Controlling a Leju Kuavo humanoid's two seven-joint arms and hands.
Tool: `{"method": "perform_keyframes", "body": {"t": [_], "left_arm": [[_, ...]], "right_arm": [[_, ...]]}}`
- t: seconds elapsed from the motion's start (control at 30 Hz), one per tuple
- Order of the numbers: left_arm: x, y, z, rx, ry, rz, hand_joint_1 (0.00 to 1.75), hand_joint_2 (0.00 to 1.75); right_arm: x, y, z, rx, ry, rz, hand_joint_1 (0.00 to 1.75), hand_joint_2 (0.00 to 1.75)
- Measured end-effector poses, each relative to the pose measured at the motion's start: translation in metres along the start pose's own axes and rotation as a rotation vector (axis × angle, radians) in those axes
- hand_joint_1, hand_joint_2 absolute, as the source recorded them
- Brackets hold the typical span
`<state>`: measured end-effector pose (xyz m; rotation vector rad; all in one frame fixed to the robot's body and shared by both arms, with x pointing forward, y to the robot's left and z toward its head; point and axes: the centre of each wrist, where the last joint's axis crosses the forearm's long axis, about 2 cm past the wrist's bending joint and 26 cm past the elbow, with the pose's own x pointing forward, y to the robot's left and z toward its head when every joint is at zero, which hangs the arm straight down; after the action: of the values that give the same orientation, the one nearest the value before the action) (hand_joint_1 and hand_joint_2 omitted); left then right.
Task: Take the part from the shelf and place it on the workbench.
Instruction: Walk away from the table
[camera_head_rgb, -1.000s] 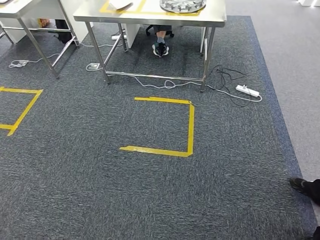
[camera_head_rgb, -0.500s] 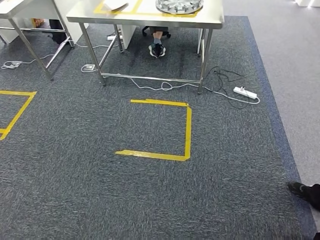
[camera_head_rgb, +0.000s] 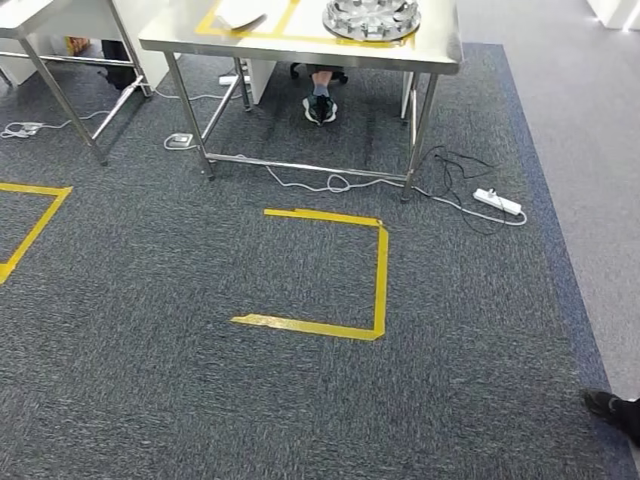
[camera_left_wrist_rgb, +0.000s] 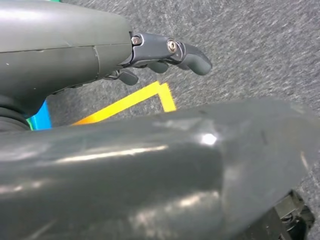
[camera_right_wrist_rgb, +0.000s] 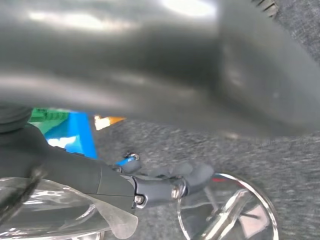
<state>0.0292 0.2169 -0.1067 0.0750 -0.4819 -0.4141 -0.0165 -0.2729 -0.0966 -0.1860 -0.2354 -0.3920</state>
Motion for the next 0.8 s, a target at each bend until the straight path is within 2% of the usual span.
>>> {"method": "perform_keyframes", "body": {"t": [0.8], "left_arm": [[0.0023, -0.0011, -0.0002, 0.041, 0.018, 0.032, 0.0, 0.0]], "right_arm": [[0.0035, 0.0002, -0.0007, -0.005, -0.006, -0.008, 0.0, 0.0]]}}
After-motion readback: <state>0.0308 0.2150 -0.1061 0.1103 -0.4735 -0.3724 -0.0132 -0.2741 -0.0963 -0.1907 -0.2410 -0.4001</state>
